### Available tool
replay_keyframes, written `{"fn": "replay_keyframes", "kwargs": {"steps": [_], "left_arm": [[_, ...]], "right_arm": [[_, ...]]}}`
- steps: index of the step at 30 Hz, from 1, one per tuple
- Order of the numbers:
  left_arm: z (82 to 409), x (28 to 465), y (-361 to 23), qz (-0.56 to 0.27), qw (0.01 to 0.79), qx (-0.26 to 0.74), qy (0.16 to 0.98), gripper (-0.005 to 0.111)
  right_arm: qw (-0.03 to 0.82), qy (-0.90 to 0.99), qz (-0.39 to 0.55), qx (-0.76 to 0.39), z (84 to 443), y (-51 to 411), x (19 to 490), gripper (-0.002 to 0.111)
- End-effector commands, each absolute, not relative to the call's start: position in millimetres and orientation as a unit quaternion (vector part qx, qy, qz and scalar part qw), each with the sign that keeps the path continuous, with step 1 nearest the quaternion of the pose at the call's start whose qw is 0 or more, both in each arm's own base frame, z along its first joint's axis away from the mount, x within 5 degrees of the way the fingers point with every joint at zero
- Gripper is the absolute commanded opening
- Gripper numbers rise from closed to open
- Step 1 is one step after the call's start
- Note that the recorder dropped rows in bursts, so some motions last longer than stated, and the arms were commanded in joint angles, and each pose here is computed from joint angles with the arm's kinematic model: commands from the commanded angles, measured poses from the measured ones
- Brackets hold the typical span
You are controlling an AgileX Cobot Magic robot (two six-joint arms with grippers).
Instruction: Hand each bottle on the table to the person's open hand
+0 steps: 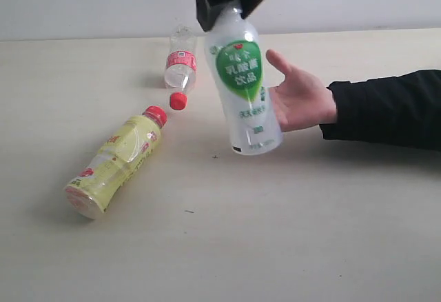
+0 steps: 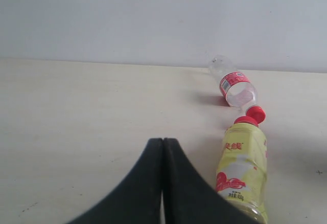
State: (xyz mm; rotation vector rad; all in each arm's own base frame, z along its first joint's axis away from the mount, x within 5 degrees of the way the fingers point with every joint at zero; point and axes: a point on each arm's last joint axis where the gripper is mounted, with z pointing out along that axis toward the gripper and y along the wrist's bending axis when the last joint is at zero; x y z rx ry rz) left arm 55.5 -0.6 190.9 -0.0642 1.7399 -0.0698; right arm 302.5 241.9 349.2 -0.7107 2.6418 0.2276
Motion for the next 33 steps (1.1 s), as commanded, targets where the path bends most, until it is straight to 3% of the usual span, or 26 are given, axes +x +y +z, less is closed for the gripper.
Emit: {"fn": "replay_keyframes", "kwargs": {"steps": [1, 10, 25, 33], "left_arm": [[191.0, 55.3, -0.7, -0.034, 0.649, -0.031, 0.76, 0.0], [191.0, 55.3, -0.7, -0.034, 0.649, -0.031, 0.76, 0.0], [191.0, 55.3, -0.7, -0.034, 0.649, -0.031, 0.76, 0.0], [191.0, 55.3, -0.7, -0.034, 0.649, -0.031, 0.76, 0.0]], "right_arm": [[0.189, 0.949, 0.067, -0.244, 345.3, 212.9, 307.4, 0.0], [0.187, 0.959, 0.051, -0.207, 341.1, 178.3, 330.5, 0.0], [0.086, 0.968, 0.021, -0.233, 256.9, 190.8, 366.4, 0.0], [0.107, 0.967, 0.027, -0.23, 265.0, 194.9, 374.3, 0.0]]}}
